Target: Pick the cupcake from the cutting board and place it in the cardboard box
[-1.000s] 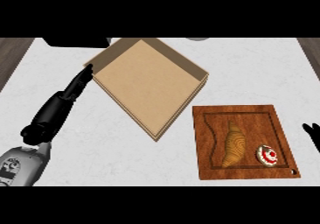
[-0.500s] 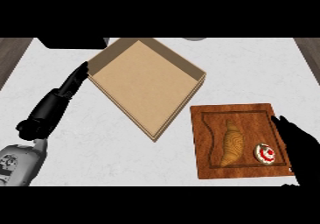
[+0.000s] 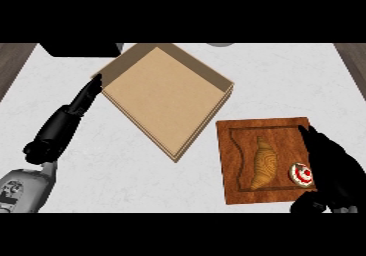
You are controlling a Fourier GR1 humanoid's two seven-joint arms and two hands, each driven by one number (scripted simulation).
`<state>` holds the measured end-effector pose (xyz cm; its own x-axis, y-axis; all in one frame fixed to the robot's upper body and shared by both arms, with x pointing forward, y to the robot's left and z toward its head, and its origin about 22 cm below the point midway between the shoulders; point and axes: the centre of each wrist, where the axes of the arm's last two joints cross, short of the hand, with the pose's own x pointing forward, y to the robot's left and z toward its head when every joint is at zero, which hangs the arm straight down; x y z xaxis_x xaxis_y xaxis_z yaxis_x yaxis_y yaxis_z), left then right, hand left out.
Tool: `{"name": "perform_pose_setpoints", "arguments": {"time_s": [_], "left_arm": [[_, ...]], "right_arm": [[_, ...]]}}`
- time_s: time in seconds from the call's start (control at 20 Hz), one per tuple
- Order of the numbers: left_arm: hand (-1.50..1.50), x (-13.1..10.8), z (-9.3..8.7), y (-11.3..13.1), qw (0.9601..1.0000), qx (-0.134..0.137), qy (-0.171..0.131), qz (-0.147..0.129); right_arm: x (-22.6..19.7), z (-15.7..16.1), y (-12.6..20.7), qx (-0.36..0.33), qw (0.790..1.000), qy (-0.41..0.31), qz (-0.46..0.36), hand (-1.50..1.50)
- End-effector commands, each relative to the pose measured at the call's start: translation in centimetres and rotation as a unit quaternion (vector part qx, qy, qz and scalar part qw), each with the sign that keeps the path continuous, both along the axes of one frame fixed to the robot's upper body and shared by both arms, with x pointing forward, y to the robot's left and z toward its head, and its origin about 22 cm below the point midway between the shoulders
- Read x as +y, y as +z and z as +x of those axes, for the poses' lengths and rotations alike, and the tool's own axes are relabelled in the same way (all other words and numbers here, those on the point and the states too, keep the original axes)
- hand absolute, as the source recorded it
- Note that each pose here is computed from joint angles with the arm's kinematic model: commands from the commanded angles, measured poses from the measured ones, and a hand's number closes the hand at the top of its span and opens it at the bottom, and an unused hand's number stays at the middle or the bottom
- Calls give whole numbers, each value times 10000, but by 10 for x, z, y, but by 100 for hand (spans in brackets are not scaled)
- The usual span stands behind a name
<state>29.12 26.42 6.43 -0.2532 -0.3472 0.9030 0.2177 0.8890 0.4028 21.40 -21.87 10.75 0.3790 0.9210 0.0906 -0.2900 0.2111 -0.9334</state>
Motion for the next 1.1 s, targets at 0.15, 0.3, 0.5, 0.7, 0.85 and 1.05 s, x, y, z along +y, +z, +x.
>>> {"name": "perform_pose_setpoints", "arguments": {"time_s": [0.15,0.3,0.5,0.7,0.85,1.05], "left_arm": [[0,4,9,2,10000,-72,-34,-15],[0,-2,-1,6,9999,17,-118,-16],[0,3,14,6,10000,18,25,-77],[0,-5,-8,-11,10000,20,19,-52],[0,10,3,-5,10000,42,64,-38],[0,15,-5,7,10000,37,48,32]], "right_arm": [[-6,13,-16,442,9951,-698,-548,-150],[-9,19,-23,540,9940,-702,-646,-150],[3,5,-41,501,9966,-564,-328,-150],[-12,16,-31,558,9965,-545,-299,-150],[-18,30,-43,572,9959,-657,-255,-150],[-9,19,-59,679,9930,-827,-492,-150]]}}
